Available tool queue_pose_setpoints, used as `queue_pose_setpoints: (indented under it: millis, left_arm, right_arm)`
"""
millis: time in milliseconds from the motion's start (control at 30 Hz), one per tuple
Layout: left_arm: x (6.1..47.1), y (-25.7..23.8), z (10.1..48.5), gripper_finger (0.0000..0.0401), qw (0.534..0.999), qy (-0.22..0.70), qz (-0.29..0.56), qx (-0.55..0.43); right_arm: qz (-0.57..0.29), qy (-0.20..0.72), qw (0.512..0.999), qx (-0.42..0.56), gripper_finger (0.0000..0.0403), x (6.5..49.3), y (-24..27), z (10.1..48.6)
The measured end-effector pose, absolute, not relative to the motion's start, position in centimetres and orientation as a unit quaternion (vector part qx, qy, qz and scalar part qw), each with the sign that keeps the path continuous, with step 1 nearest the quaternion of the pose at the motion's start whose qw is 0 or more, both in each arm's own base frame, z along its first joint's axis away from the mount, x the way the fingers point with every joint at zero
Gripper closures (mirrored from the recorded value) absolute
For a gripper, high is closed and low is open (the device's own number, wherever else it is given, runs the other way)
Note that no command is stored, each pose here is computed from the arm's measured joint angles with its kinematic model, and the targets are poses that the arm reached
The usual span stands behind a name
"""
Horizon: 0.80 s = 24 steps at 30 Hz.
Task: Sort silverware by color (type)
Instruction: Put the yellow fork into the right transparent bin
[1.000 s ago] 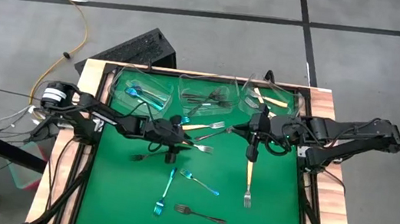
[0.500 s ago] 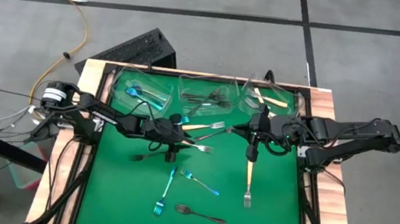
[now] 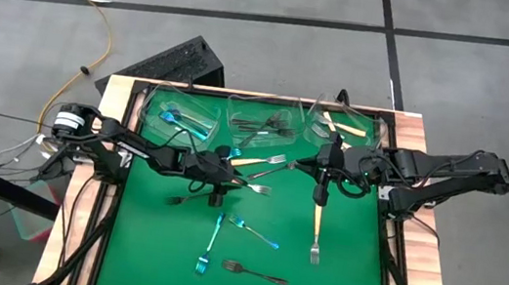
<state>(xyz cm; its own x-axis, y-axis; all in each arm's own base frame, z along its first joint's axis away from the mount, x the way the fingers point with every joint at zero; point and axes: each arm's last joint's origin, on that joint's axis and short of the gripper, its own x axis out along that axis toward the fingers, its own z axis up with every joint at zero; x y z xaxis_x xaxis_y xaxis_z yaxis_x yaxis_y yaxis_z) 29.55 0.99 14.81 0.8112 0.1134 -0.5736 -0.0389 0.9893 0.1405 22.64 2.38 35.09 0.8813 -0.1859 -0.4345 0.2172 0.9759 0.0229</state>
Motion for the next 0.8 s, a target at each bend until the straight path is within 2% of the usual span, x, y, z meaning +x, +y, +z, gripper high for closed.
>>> queue_pose_setpoints:
  millis: [267, 567, 800]
  left_arm:
    - [29.2, 1.8, 14.4, 0.0229, 0.939, 0.334, 0.043, 0.071]
    - [29.1, 1.8, 14.3, 0.0229, 0.938, 0.335, -0.002, 0.083]
    - [29.4, 2.0, 12.6, 0.0229, 0.926, 0.365, -0.006, 0.099]
  right_arm:
    - [-0.103, 0.221, 0.969, 0.033, 0.0331, 22.6, 2.4, 35.1]
    - [-0.103, 0.221, 0.969, 0.031, 0.0331, 22.6, 2.4, 35.1]
    - [-0.103, 0.221, 0.969, 0.031, 0.0331, 22.6, 2.4, 35.1]
